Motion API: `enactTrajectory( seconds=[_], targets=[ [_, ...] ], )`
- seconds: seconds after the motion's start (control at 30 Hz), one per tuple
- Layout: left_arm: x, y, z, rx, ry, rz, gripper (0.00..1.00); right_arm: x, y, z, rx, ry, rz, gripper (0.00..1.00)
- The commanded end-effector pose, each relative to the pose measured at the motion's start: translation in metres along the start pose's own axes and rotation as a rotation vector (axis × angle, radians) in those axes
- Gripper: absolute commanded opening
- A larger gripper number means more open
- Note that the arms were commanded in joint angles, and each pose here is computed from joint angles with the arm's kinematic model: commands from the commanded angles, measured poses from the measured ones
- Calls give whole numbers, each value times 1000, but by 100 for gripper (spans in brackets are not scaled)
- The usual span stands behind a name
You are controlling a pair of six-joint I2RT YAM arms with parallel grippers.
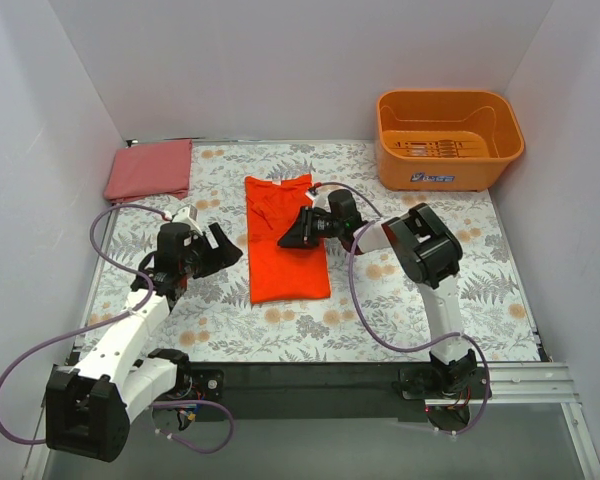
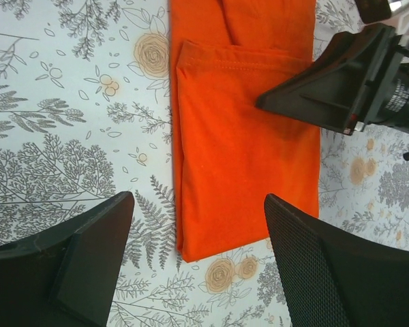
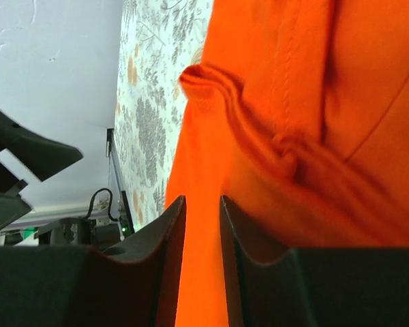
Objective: Fold and stack the t-shirts
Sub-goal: Fold the tshirt
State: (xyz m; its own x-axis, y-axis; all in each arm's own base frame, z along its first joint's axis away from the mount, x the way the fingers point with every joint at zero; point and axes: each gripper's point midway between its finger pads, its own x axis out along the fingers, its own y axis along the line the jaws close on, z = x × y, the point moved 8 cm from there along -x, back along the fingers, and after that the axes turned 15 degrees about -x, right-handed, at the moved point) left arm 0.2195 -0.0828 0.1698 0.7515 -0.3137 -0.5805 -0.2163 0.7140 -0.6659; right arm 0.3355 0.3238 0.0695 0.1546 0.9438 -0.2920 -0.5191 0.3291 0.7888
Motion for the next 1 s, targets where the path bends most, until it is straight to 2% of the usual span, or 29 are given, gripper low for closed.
enactTrajectory(
  seconds=[0.0,0.03,0.17,0.2,0.27,0.3,0.33,0.43,0.53,0.7,0.97],
  targets=[
    [1,-3,-8,-1,55,-41,77,-29,27,17,-88,-49,0,34],
    [1,-7,-13,1,74,-47,77,-38,41,23,-144,-64,10,36],
    [2,-10,-28,-16,131,-11,76,-62,52,8,-182,3,-84,36],
    [1,-7,-33,-27,147,27,76,-71,45,-6,-185,79,-156,36],
    [0,-9,-41,-20,175,65,76,-88,49,-9,-230,96,-294,37],
    [-1,-9,-49,-20,197,98,76,-100,46,-23,-226,178,-368,38],
    [-2,-11,-51,-20,203,106,76,-111,50,-22,-255,163,-456,40],
    [-6,-10,-59,-17,218,148,76,-137,55,-36,-279,233,-640,48],
    [-8,-8,-57,-11,211,200,76,-151,63,-53,-289,294,-757,54],
    [-7,-8,-55,-11,200,250,76,-142,75,-81,-309,395,-779,61],
    [-5,-6,-58,-20,206,266,75,-114,75,-88,-341,436,-814,54]
  ],
)
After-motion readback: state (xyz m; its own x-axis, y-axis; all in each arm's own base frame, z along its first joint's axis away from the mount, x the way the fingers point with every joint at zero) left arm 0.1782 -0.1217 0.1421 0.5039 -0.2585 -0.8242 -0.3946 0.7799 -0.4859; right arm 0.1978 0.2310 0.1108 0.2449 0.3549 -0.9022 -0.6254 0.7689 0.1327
